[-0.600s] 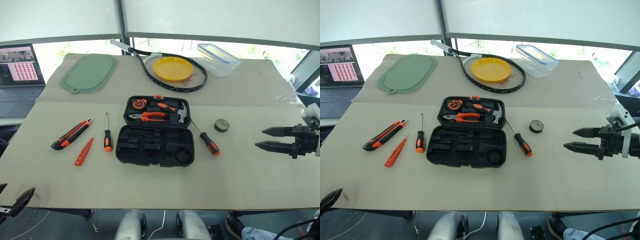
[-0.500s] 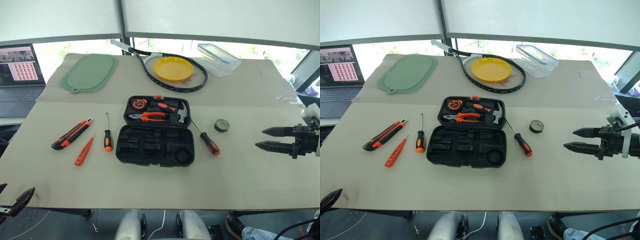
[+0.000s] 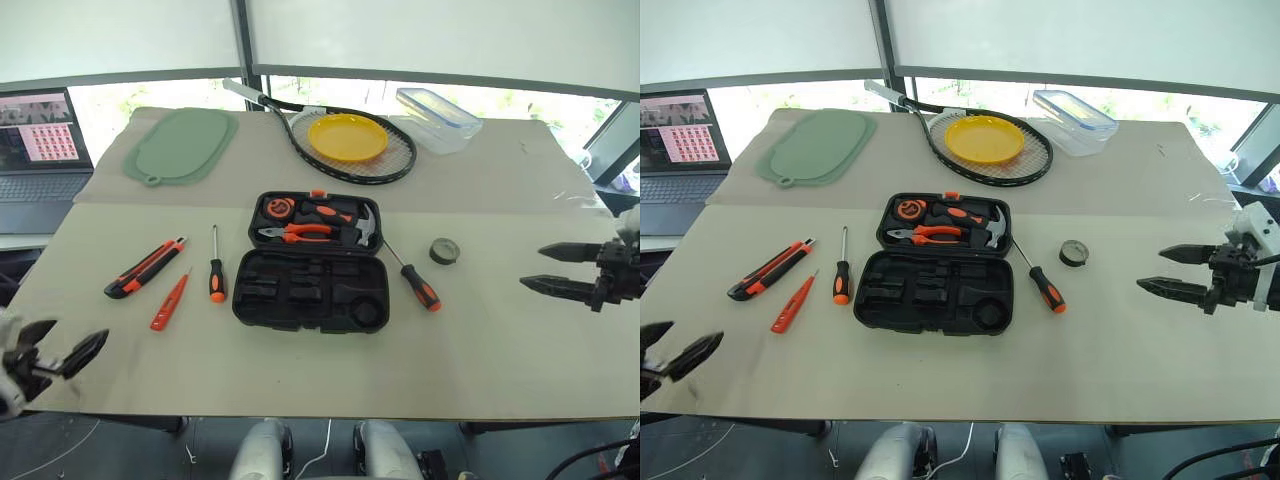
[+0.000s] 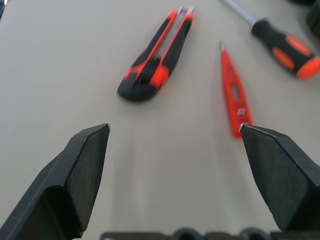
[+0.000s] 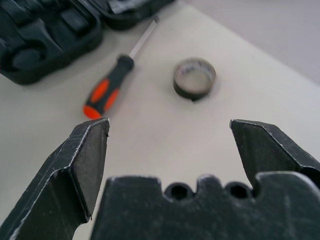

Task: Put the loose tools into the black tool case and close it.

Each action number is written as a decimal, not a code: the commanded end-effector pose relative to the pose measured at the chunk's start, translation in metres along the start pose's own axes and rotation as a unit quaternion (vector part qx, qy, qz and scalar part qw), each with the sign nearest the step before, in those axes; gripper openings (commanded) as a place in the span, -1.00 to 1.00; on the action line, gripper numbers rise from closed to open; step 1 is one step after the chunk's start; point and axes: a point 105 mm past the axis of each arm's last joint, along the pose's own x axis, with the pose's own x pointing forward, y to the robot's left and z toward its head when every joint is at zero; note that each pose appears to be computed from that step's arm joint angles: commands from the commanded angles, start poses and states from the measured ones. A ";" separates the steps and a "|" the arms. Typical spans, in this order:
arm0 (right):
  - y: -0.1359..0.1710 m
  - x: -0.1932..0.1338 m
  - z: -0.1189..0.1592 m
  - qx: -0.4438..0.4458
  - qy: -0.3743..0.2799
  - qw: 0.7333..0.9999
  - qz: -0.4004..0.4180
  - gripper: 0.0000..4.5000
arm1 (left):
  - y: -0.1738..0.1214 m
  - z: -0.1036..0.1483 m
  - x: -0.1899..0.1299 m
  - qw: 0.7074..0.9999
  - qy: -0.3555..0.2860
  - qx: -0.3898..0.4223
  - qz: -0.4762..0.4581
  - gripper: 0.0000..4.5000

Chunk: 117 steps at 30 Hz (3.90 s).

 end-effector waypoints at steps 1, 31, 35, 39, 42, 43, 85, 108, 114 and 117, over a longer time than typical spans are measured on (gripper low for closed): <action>0.026 0.009 0.032 -0.042 -0.040 0.998 0.037 0.99 | -0.023 0.025 0.021 1.000 0.006 -0.008 -0.017 1.00; 0.159 0.068 0.103 -0.168 -0.165 0.950 0.202 1.00 | -0.125 0.034 0.136 0.975 0.192 -0.073 -0.084 0.58; 0.159 0.068 0.106 -0.164 -0.173 0.950 0.200 1.00 | -0.126 0.027 0.138 0.973 0.201 -0.079 -0.080 0.14; 0.157 0.067 0.108 -0.162 -0.176 0.951 0.197 1.00 | -0.123 0.022 0.138 0.972 0.208 -0.085 -0.072 -0.47; 0.157 0.067 0.109 -0.162 -0.176 0.951 0.195 1.00 | -0.119 0.020 0.138 0.972 0.210 -0.092 -0.062 -0.93; 0.157 0.068 0.109 -0.162 -0.176 0.951 0.195 1.00 | -0.117 0.020 0.138 0.972 0.210 -0.094 -0.058 -0.98; 0.168 0.078 0.120 -0.146 -0.178 0.944 0.236 1.00 | -0.124 0.065 0.150 0.972 0.151 -0.151 -0.093 0.96; 0.186 0.081 0.101 -0.109 -0.202 0.956 0.184 1.00 | -0.089 0.081 0.145 0.969 0.193 -0.127 -0.088 0.96; 0.184 0.082 0.102 -0.108 -0.203 0.956 0.183 1.00 | -0.102 0.076 0.150 0.967 0.207 -0.105 -0.101 0.96; 0.184 0.082 0.102 -0.106 -0.205 0.956 0.182 1.00 | -0.112 0.078 0.153 0.967 0.210 -0.095 -0.112 0.96</action>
